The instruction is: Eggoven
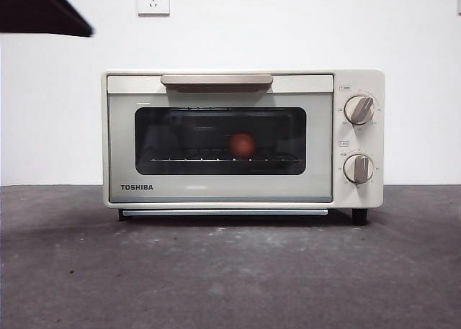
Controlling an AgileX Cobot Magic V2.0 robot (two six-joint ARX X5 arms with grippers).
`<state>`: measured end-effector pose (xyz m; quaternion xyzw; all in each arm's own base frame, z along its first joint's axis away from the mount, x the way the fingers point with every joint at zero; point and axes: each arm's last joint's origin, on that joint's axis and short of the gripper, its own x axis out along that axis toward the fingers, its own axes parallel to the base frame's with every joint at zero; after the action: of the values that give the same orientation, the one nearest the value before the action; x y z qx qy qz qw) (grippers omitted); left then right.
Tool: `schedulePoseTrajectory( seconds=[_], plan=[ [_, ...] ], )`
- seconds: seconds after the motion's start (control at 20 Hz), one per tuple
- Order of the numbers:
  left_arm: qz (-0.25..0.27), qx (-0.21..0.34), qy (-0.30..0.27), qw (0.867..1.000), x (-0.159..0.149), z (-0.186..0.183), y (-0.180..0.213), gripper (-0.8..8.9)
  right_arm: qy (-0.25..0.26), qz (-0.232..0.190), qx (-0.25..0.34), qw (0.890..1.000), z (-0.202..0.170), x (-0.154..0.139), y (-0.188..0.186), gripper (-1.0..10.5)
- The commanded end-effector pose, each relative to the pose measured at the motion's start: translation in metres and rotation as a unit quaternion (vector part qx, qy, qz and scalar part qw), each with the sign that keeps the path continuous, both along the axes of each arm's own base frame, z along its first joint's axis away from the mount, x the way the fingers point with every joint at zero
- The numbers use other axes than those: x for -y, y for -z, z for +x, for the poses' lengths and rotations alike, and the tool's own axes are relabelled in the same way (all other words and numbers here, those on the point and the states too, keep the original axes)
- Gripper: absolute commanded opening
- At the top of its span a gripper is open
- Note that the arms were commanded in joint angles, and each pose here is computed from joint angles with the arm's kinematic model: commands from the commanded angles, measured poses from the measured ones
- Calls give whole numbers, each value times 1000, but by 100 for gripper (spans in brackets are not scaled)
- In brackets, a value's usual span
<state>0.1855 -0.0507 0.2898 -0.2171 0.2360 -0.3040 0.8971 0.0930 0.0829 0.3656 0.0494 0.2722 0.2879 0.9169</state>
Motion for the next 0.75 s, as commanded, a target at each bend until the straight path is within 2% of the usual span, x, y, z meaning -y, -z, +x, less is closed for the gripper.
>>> schedulePoseTrajectory(
  seconds=[0.05,0.4,0.5,0.7,0.75],
  plan=[
    [74,38,-23,996,-2,-20,-9,7,-10,-12,0,1000,4,-6,-1,294],
    [116,47,-68,990,-10,-57,-15,7,-19,-55,-38,998,19,-20,11,278],
    [122,49,-69,989,-12,-62,-15,7,-19,-64,-47,997,23,-23,15,217],
    [120,56,-69,989,-13,-67,-17,7,-22,-79,-54,995,29,-29,19,-5],
    [119,57,-69,989,-13,-67,-17,7,-23,-82,-54,995,30,-30,20,6]
  ],
)
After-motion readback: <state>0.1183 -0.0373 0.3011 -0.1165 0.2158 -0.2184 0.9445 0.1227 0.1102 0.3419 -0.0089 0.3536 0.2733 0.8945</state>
